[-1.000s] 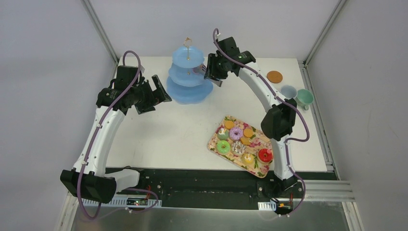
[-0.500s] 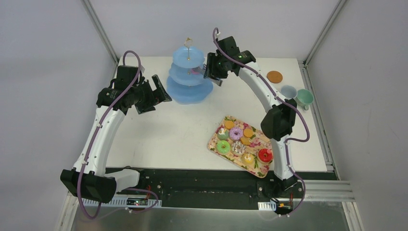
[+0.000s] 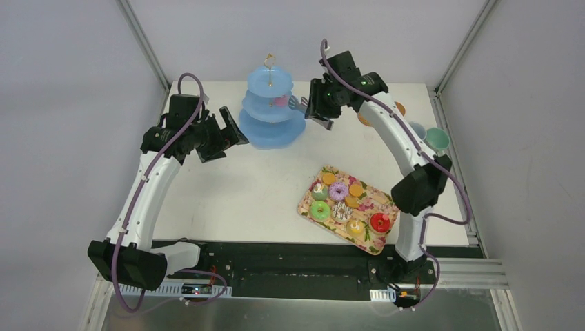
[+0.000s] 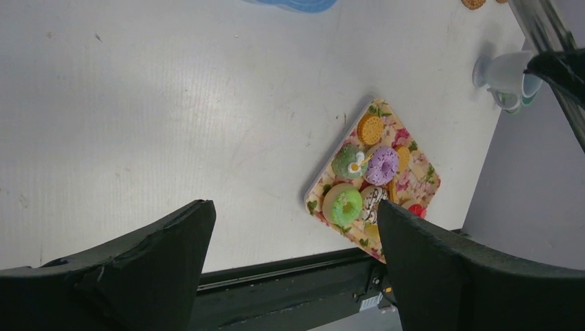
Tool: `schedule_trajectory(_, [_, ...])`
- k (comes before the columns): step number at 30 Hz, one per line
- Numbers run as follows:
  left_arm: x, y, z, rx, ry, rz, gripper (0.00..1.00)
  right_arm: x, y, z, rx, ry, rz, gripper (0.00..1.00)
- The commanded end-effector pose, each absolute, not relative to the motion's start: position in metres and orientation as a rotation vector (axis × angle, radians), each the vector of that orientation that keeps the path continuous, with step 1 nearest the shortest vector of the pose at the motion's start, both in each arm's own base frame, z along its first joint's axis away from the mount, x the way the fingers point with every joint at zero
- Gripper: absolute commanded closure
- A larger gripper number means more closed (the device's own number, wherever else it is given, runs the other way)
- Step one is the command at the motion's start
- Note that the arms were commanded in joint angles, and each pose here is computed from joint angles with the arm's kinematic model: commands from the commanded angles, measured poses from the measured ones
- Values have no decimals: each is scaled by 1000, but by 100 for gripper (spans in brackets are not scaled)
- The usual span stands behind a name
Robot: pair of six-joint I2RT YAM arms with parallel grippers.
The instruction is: Serve the afternoon tea
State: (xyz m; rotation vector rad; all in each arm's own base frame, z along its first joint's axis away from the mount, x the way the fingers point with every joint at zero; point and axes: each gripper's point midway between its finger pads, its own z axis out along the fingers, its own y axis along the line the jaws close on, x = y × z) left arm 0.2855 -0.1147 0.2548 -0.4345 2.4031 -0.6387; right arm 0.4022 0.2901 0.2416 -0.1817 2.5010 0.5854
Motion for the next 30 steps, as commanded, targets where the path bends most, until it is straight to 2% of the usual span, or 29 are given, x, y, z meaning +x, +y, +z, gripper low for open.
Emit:
schedule_trajectory(1, [292,-123,258,-438,2379,-700,8,356,261,286,-161,2469,581,56])
schedule_trajectory(10, [290,-132,239,-460,2405,-770,8,230,168,246,-16,2651,402,57])
schedule_trajectory(16, [287,-139,224,-492,2419,-825,9,162,148,233,123,2749,490,59])
schedule_trajectory(20, [285,-141,218,-496,2438,-841,9,143,131,221,136,2811,410,60])
schedule_trajectory(30, [283,-142,219,-481,2444,-844,9,132,118,211,65,2918,232,61])
